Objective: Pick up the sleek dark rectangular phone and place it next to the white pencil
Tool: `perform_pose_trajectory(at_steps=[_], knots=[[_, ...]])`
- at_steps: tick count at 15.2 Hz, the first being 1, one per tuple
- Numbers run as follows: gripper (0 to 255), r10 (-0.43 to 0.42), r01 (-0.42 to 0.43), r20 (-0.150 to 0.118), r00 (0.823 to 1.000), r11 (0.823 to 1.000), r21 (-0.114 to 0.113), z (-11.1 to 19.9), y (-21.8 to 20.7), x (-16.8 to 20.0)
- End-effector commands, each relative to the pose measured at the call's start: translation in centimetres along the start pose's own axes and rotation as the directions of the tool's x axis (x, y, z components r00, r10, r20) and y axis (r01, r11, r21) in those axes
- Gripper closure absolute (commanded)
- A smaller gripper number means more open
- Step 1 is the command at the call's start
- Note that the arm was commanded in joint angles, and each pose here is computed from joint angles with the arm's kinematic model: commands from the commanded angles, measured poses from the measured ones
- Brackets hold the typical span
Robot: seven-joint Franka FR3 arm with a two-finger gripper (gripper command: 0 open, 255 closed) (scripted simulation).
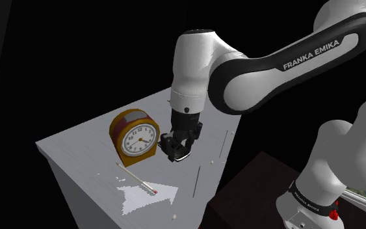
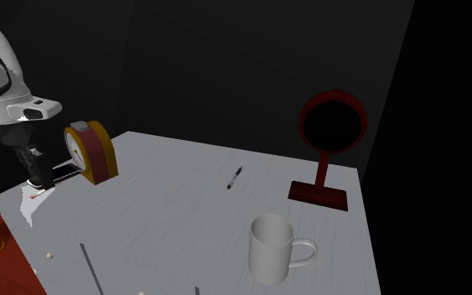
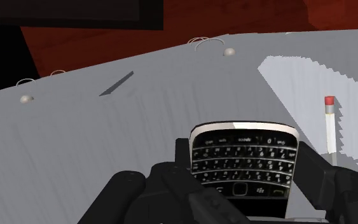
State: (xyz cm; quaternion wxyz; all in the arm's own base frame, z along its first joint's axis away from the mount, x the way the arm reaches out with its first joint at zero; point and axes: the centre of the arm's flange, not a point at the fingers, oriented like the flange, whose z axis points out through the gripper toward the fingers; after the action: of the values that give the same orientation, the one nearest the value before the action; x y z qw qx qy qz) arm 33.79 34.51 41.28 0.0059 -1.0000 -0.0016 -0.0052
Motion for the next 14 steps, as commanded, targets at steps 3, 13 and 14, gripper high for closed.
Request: perform_pose_trajectory(at_steps=[3,13,14], knots=[[255,0.001,-0.001,0.0,1.0,1.0,0.0,2.0,-0.2,-0.1],[255,0.001,-0.001,0.0,1.0,1.0,0.0,6.8,-0.1,-0.2],[255,0.001,-0.001,0.0,1.0,1.0,0.0,6.8,-0.1,-0.2]])
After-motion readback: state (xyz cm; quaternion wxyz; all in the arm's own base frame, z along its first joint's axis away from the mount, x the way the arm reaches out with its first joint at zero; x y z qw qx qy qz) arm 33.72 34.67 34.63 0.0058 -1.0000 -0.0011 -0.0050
